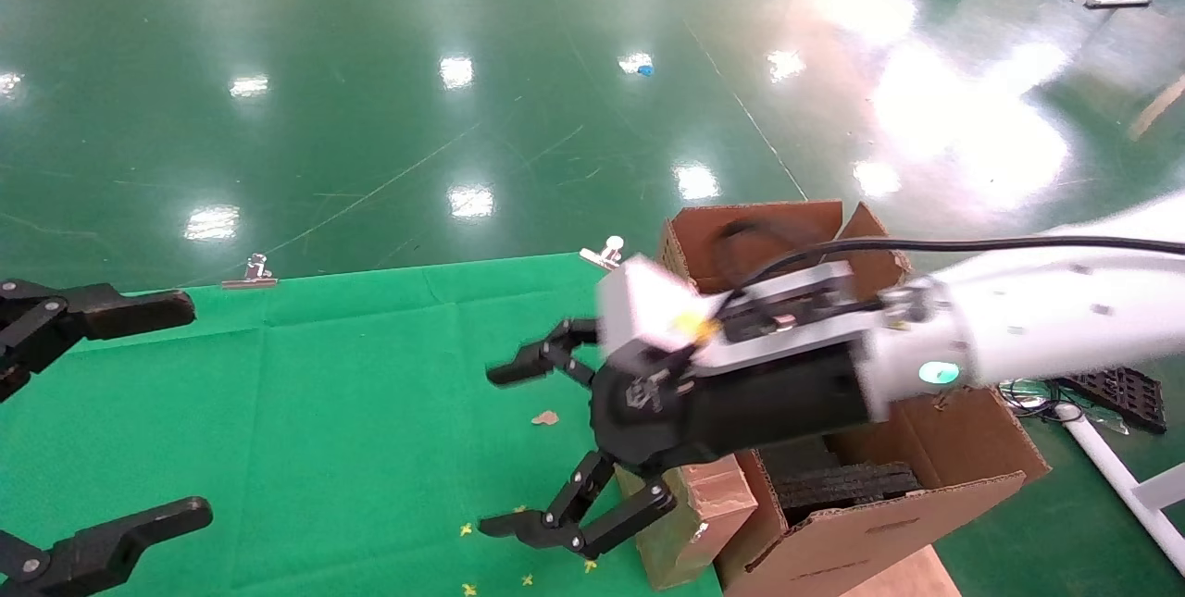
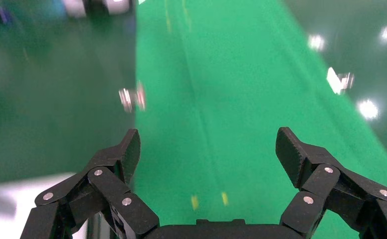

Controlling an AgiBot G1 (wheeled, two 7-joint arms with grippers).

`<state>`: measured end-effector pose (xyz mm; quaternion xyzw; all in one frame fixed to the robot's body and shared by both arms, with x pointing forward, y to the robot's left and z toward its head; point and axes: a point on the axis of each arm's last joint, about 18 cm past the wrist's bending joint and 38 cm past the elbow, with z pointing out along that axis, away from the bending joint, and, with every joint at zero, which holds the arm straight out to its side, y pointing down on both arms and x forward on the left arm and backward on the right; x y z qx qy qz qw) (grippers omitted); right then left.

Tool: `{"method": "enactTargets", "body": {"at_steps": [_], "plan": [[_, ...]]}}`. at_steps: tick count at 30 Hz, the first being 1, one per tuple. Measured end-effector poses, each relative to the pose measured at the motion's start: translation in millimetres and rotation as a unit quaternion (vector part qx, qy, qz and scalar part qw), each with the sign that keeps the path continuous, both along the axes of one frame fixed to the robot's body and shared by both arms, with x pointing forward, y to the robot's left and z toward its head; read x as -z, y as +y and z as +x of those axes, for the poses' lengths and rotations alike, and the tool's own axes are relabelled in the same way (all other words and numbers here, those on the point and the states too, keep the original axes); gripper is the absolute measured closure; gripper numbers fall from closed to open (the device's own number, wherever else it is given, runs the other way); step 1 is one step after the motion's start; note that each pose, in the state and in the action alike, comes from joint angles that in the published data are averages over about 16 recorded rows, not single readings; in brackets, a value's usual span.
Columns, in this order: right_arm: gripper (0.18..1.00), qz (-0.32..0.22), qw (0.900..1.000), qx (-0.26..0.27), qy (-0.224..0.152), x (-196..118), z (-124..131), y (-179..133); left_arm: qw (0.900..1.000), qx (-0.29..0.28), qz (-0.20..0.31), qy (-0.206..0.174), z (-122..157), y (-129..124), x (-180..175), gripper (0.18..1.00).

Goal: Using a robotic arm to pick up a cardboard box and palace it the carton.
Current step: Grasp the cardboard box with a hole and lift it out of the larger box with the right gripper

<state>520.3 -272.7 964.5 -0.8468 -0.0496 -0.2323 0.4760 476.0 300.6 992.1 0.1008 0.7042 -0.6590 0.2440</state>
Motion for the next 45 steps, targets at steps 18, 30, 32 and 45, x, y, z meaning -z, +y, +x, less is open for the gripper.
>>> {"method": "enactTargets", "body": {"at_steps": [18,30,32,45], "plan": [[0.178,-0.263,0.956,0.118,-0.05,-64.1,23.9,-0.6,1.0,0.0,0.0,0.0,0.0,0.0,0.0,0.184],[0.178,-0.359,0.92,0.156,-0.023,-68.3,16.2,-18.0,1.0,0.0,0.0,0.0,0.0,0.0,0.0,0.184],[0.178,-0.368,0.916,0.158,-0.015,-65.1,16.1,-18.7,1.0,0.0,0.0,0.0,0.0,0.0,0.0,0.184],[0.178,-0.37,0.905,0.208,0.038,-58.1,17.2,-17.0,1.0,0.0,0.0,0.0,0.0,0.0,0.0,0.184]]}}
